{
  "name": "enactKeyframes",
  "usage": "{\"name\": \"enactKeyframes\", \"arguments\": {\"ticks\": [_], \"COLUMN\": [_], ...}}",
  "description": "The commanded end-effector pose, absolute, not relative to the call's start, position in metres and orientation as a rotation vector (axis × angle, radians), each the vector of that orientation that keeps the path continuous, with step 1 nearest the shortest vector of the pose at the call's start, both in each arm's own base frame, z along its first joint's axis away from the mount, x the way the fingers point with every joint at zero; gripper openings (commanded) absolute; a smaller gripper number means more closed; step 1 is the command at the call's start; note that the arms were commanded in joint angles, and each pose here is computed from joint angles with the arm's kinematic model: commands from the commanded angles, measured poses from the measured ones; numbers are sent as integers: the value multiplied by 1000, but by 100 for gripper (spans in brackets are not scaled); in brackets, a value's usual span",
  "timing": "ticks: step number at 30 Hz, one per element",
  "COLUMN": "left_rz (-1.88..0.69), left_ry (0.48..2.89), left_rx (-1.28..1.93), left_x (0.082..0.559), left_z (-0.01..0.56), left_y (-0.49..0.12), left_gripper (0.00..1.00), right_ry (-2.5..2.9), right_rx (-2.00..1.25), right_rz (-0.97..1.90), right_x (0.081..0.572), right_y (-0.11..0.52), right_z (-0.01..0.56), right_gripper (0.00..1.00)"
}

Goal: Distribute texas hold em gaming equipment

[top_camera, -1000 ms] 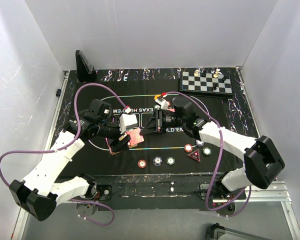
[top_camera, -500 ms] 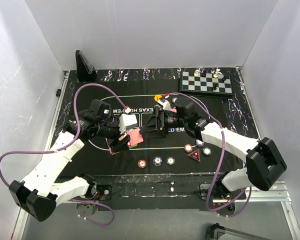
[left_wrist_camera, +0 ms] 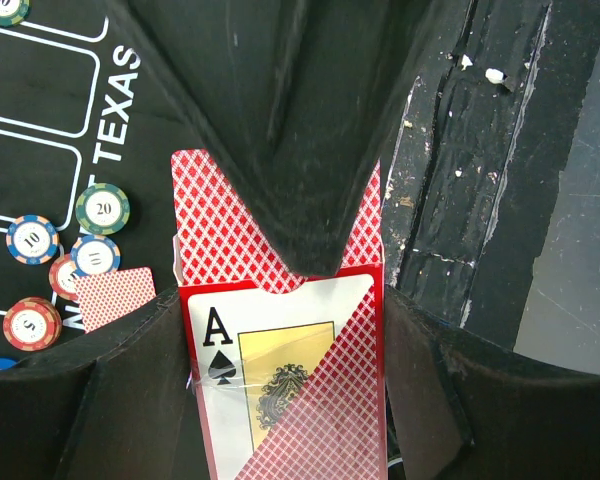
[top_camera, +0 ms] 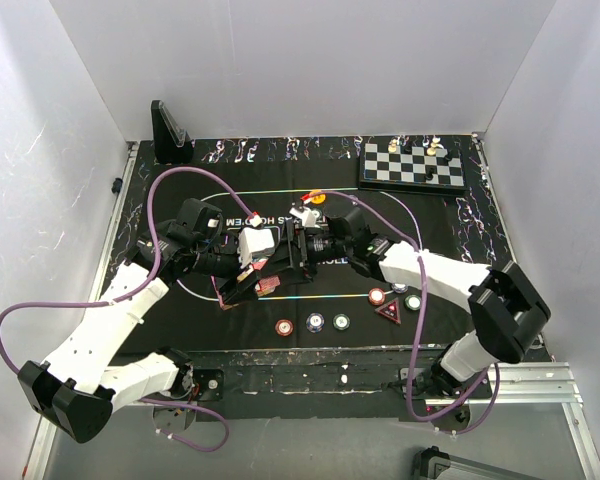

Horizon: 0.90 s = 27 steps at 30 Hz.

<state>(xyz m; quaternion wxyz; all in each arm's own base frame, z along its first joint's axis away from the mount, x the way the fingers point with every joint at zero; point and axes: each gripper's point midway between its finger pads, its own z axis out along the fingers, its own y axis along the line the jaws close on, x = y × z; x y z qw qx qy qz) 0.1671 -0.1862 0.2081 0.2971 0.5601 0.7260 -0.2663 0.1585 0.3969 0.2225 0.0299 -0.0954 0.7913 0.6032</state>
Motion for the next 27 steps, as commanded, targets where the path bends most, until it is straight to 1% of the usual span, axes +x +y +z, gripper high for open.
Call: {"name": "enactKeyframes", "arguments": {"ticks": [1, 7, 10, 12, 27], "left_rz": [-717, -717, -715, -712, -719], "left_ry": [1851, 1853, 1852, 1852, 1849], "left_rx": [1494, 1498, 1497, 1498, 1491], "left_x": [169, 171, 171, 171, 172], "left_z": [224, 225, 225, 225, 228], "left_y": [-193, -194, -194, -193, -195], "left_gripper": [22, 22, 22, 22, 22], "right_ry": [2339, 2359, 2370, 2368, 2341], "right_rx": [-343, -307, -288, -278, -187], "right_rz": [1942, 1990, 1984, 1986, 1984], "right_x": [160, 159, 159, 159, 165], "right_y": [411, 413, 410, 407, 378], "right_z": [242, 232, 228, 227, 227], "right_gripper": [80, 58, 45, 39, 32]}}
